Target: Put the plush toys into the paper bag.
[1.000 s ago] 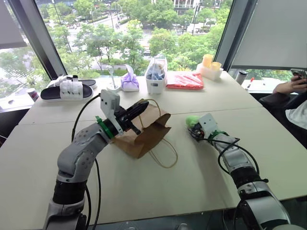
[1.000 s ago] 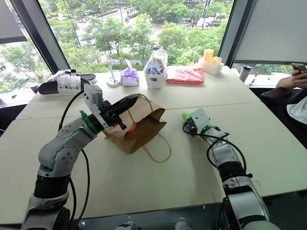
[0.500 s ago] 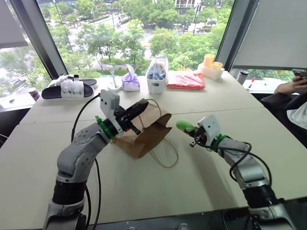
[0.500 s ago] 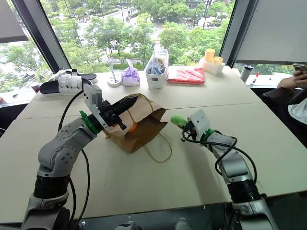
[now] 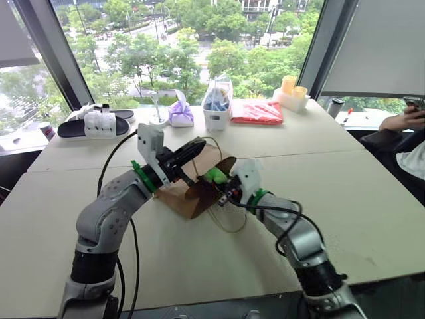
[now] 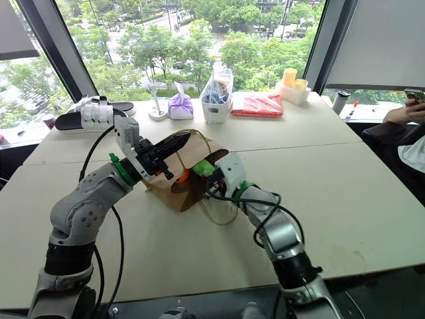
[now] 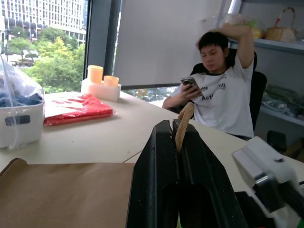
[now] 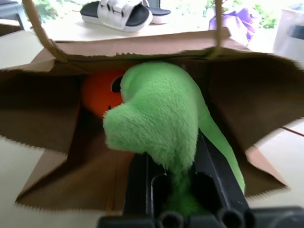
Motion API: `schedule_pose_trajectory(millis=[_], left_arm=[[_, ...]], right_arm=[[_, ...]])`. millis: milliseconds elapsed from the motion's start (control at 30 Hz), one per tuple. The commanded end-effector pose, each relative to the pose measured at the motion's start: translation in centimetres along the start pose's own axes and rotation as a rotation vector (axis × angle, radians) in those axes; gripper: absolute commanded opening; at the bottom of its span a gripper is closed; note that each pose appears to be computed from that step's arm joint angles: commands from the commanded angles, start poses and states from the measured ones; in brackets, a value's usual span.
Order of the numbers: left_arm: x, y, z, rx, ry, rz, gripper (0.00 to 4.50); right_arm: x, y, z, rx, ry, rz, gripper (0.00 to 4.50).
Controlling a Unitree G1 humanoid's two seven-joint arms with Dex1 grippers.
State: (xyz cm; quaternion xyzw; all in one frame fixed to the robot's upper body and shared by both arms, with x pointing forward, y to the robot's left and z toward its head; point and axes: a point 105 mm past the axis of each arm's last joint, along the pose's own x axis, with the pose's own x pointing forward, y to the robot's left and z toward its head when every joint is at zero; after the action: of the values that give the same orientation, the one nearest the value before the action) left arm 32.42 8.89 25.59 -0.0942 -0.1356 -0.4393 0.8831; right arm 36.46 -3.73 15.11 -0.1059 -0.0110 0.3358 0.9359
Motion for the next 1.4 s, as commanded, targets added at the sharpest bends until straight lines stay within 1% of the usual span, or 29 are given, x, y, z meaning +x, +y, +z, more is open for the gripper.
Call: schedule_pose_trajectory(millis=[33, 133, 233, 300, 333, 367, 400, 433, 467, 567, 600, 733, 767, 867, 967, 1033, 1167, 1400], left_arm=[[-0.1, -1.0, 1.8, 0.039, -0.051, -0.023, 0.0], [-0.3, -1.3, 1.8, 0.031, -0.049, -0.024, 0.0], [-0.4, -1.8, 1.5, 0.018, -0.033, -0.037, 0.0], [-0.5, -1.8, 1.5, 0.015, -0.029, -0.037, 0.0], [-0.5, -1.7, 1.5, 0.014, -0.029, -0.035, 0.0], [-0.5, -1.7, 1.5, 0.013, -0.029, -0.033, 0.0], [-0.6, -1.7, 1.5, 0.013, -0.027, -0.032, 0.0], [-0.7, -1.6, 1.4, 0.015, -0.024, -0.03, 0.0], [-0.7, -1.5, 1.3, 0.016, -0.022, -0.027, 0.0], [-0.7, -1.3, 1.2, 0.017, -0.02, -0.026, 0.0], [-0.6, -1.3, 1.2, 0.016, -0.02, -0.026, 0.0], [-0.4, -1.3, 1.1, 0.017, -0.018, -0.031, 0.0], [-0.4, -1.3, 1.0, 0.015, -0.017, -0.033, 0.0], [-0.2, -1.4, 0.8, 0.011, -0.011, -0.042, 0.0], [-0.2, -1.3, 0.8, 0.011, -0.009, -0.044, 0.0], [-0.2, -1.2, 0.7, 0.01, -0.006, -0.05, 0.0], [0.0, -1.3, 0.6, 0.011, -0.004, -0.06, 0.0], [0.0, -1.4, 0.6, 0.023, 0.0, -0.067, 0.0]], right_arm=[[1.9, -0.8, 1.2, -0.053, -0.074, -0.06, 0.03], [3.8, -1.0, 1.4, -0.072, -0.104, -0.096, 0.03], [5.3, 0.0, 1.3, -0.074, -0.128, -0.065, 0.03], [5.7, 0.4, 1.2, -0.078, -0.136, -0.05, 0.03], [5.8, 0.4, 1.1, -0.073, -0.135, -0.045, 0.83], [5.9, 0.5, 1.0, -0.068, -0.135, -0.041, 1.13], [6.0, 0.5, 1.0, -0.064, -0.137, -0.042, 1.61], [5.9, 0.5, 1.0, -0.062, -0.137, -0.038, 2.19], [5.8, 0.4, 1.0, -0.06, -0.135, -0.033, 2.59], [5.1, 0.4, 0.9, -0.059, -0.131, -0.008, 4.15], [4.6, 0.1, 1.2, -0.06, -0.137, -0.006, 4.46], [1.8, -0.3, 2.7, -0.047, -0.163, 0.046, 4.46], [0.5, -0.5, 2.9, -0.046, -0.158, 0.06, 4.46], [-3.8, -1.0, 3.3, -0.072, -0.122, 0.087, 4.46], [-5.9, -1.5, 3.0, -0.072, -0.075, 0.075, 4.46], [-6.9, -1.9, 1.8, -0.04, -0.018, 0.065, 4.46], [-7.7, -2.3, -2.0, -0.021, 0.131, 0.041, 4.46], [-6.9, -2.6, -5.2, -0.028, 0.256, -0.001, 4.46]])
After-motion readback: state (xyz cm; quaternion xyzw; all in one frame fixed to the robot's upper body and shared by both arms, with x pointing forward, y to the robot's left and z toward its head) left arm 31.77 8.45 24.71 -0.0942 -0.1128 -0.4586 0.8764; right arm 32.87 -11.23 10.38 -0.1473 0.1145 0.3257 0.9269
